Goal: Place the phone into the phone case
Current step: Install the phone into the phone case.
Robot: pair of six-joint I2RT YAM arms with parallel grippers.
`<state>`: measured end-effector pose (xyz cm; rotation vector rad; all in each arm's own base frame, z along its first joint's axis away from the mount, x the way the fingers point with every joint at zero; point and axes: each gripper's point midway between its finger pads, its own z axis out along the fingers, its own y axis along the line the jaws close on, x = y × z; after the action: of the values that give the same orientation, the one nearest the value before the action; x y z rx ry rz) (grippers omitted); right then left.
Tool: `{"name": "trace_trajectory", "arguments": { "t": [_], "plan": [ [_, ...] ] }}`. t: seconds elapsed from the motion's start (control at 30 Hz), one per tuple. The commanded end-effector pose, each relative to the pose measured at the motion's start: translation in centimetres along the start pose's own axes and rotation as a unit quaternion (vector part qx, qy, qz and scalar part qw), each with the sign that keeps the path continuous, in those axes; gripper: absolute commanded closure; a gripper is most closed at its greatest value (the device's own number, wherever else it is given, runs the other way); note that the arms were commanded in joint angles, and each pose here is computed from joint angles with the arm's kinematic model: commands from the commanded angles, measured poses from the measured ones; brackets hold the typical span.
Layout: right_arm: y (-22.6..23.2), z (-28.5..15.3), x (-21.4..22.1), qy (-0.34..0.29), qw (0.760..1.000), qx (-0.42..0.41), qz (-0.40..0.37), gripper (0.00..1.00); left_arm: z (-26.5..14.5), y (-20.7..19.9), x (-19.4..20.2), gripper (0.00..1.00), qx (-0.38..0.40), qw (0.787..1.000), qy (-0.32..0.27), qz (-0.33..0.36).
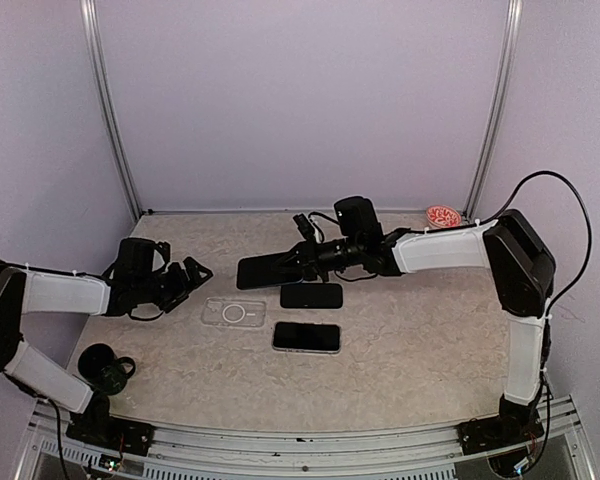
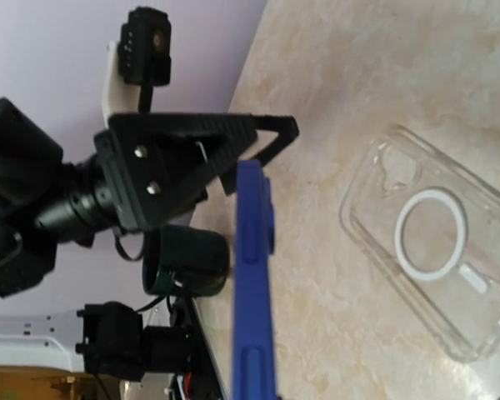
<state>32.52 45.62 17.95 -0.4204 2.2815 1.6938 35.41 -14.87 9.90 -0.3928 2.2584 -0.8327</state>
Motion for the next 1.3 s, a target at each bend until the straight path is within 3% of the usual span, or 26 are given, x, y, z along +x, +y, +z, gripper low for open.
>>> {"name": "trace_trajectory", "arguments": {
  "t": [0.0,0.43,1.27],
  "plan": [
    [0.1,1.8,-0.2,0.017,0.999,-0.007,0.028,1.0,1.1,0.6,0.2,0.02,0.006,1.0,0.0,-0.017],
    [-3.1,7.3,1.0,0.056,0.996,0.002,0.064,1.0,2.5,1.3,2.0,0.03,0.028,0.999,0.022,-0.029],
    [-6.6,11.3,1.4,0.078,0.991,-0.003,0.113,1.0,3.1,0.8,3.2,0.04,0.068,0.996,0.033,-0.039]
  ]
}}
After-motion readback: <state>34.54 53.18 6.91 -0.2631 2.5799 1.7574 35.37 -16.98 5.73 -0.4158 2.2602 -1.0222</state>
